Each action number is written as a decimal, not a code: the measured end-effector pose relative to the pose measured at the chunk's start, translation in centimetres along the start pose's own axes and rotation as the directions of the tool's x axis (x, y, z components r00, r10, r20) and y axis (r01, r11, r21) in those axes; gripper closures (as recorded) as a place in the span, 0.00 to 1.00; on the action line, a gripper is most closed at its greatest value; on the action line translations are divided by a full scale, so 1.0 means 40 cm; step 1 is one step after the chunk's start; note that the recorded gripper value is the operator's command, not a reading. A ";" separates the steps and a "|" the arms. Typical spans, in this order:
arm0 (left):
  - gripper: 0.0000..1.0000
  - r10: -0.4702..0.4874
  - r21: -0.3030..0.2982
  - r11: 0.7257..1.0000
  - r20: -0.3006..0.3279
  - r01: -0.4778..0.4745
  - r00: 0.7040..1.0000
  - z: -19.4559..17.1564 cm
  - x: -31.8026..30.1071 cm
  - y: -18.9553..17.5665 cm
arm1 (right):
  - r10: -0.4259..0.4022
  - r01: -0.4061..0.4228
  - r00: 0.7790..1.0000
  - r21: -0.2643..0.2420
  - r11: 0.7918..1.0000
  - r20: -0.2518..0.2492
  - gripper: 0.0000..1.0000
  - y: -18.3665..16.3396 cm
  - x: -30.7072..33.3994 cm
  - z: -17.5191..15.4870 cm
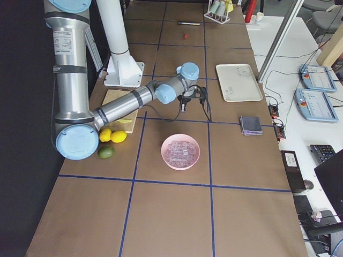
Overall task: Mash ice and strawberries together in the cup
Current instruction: 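Carry the ice cube with the right gripper into the blue cup and release, then move the right gripper back to the pink bowl, then grasp a third ice cube from the pink bowl with the right gripper, then carry the ice cube with the right gripper into the blue cup and release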
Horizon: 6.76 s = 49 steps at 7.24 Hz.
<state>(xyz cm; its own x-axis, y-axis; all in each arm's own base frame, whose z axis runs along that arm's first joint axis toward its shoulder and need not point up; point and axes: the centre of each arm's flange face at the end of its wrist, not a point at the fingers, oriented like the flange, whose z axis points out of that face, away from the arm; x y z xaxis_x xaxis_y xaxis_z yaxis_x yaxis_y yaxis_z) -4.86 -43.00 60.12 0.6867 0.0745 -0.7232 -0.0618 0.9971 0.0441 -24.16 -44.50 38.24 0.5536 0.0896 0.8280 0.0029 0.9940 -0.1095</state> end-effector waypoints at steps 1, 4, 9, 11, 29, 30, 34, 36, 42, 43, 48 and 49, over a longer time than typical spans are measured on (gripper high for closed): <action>0.00 0.002 0.000 1.000 0.000 -0.002 1.000 0.000 0.001 0.000 | 0.050 -0.050 0.998 -0.009 0.999 0.040 1.00 0.029 -0.195 0.038; 0.00 0.006 0.001 1.000 0.001 -0.006 1.000 0.001 0.001 -0.001 | 0.173 -0.177 0.980 0.036 0.984 0.095 1.00 0.131 -0.663 0.194; 0.00 0.008 0.003 1.000 0.002 -0.008 1.000 0.000 0.001 -0.001 | 0.208 -0.216 0.974 0.087 0.973 0.089 0.01 0.145 -0.801 0.314; 0.00 0.007 0.004 1.000 0.003 -0.007 1.000 -0.001 0.000 -0.001 | 0.212 -0.219 0.974 0.086 0.972 0.083 0.01 0.143 -0.800 0.327; 0.00 0.004 0.001 1.000 0.004 -0.004 1.000 -0.014 0.022 0.117 | -0.480 0.483 0.809 -0.084 0.872 -0.339 0.00 -0.117 0.555 0.056; 0.00 0.004 0.002 1.000 0.004 -0.004 1.000 -0.015 0.022 0.116 | -0.476 0.476 0.812 -0.090 0.875 -0.337 0.01 -0.115 0.559 0.066; 0.00 0.007 0.003 1.000 0.004 -0.007 1.000 -0.016 0.024 0.115 | -0.440 0.435 0.835 -0.095 0.895 -0.331 0.02 -0.105 0.552 0.093; 0.00 0.007 0.003 1.000 0.006 -0.007 1.000 -0.016 0.023 0.115 | -0.439 0.431 0.836 -0.101 0.897 -0.329 0.47 -0.100 0.547 0.105; 0.00 0.009 0.005 1.000 0.010 -0.009 1.000 -0.019 0.025 0.113 | -0.418 0.408 0.845 -0.104 0.907 -0.334 1.00 -0.088 0.564 0.110; 0.00 0.010 0.006 1.000 0.010 -0.010 1.000 -0.020 0.027 0.113 | -0.423 0.416 0.845 -0.095 0.905 -0.329 1.00 -0.087 0.548 0.100; 0.00 0.025 0.023 0.999 0.013 -0.026 1.000 -0.042 0.047 0.112 | -0.202 0.214 0.973 0.105 0.971 -0.114 1.00 -0.025 0.091 -0.052; 0.00 0.025 0.022 0.999 0.013 -0.025 1.000 -0.041 0.046 0.112 | -0.120 0.124 0.992 0.111 0.986 -0.041 1.00 0.003 -0.086 -0.026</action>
<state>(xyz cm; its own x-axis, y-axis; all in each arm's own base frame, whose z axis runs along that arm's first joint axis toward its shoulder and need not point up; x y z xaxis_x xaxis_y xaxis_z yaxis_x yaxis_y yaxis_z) -5.07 -38.40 57.84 0.6941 0.0996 -0.7129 -0.0633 0.9950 0.0773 -25.21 -44.74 34.80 0.5827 -0.0334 0.8120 -0.0207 0.9982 0.0560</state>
